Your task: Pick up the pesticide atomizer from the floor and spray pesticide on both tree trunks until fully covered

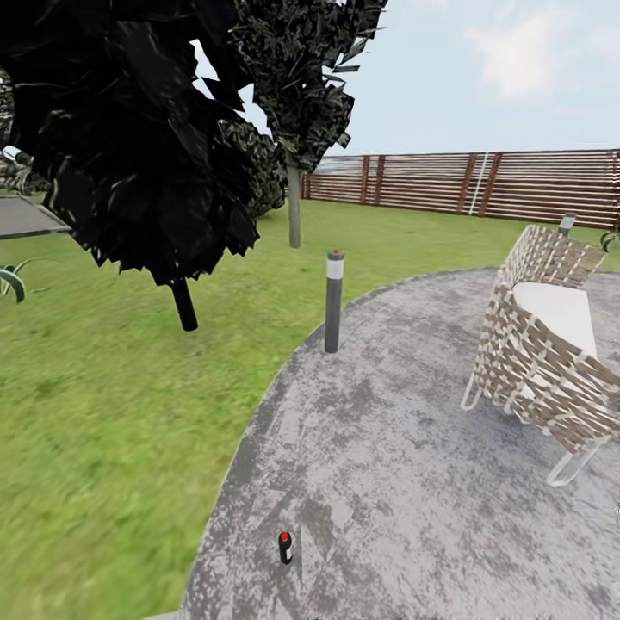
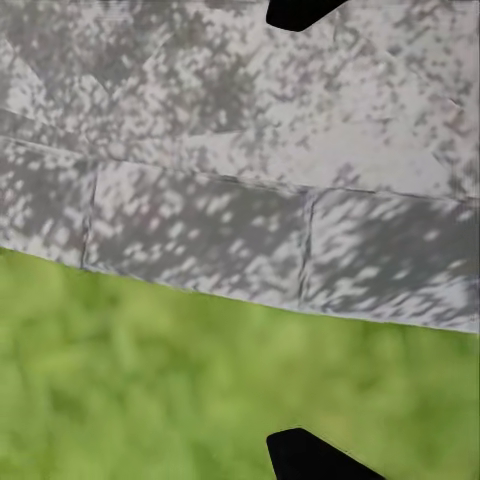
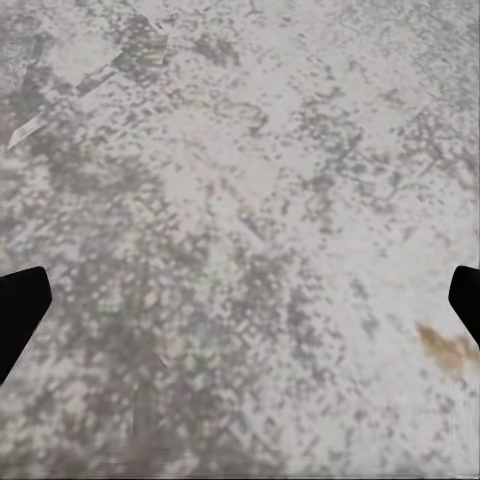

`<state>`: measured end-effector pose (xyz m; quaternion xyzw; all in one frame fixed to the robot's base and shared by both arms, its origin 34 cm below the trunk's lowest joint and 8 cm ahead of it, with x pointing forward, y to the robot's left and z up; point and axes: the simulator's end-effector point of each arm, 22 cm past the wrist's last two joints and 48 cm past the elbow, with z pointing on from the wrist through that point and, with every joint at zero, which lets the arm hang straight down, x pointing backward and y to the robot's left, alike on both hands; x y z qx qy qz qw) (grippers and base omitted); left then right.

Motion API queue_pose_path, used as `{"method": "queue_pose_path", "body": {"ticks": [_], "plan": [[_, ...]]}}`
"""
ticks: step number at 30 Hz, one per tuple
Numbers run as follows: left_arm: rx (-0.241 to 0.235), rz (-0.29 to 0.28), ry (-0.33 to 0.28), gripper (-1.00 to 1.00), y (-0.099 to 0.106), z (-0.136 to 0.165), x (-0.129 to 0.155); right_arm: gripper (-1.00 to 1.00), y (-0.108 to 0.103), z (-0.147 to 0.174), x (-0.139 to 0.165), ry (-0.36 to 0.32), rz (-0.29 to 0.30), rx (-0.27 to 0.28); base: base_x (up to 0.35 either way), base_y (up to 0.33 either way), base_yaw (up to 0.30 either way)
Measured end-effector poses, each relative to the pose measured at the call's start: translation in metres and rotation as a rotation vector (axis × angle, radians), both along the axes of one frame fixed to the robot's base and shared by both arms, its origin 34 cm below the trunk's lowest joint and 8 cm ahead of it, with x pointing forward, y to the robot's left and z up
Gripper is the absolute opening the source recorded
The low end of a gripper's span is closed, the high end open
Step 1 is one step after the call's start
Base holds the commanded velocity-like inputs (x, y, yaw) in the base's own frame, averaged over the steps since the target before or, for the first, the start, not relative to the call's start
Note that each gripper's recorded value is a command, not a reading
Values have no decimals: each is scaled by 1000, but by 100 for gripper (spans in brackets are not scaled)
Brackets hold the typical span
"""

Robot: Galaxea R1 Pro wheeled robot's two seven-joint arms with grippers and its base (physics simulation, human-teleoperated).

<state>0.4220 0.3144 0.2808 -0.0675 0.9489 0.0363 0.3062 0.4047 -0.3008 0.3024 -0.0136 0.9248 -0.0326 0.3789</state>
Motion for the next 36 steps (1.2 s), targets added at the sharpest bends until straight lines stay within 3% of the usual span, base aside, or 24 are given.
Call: {"method": "queue_pose_path", "body": {"ticks": [10,16,17,22,24,36], "plan": [[1,-2,10,100,0,-3,-3,100,0,-4,-4,13,0,0,0,75,-197],[18,6,-11,100,7,2,10,100,0,-6,-6,20,0,0,0,1,-205],[20,4,-24,100,8,5,17,100,0,-6,-7,21,0,0,0,0,-205],[32,-7,-179,100,11,53,113,100,0,-8,-9,27,-1,-1,0,0,-205],[31,-14,-203,100,8,62,131,100,0,-9,-9,30,-1,-1,0,0,-198],[49,-23,-208,100,17,61,136,100,-1,-13,-14,46,-2,-2,0,0,-121]]}}
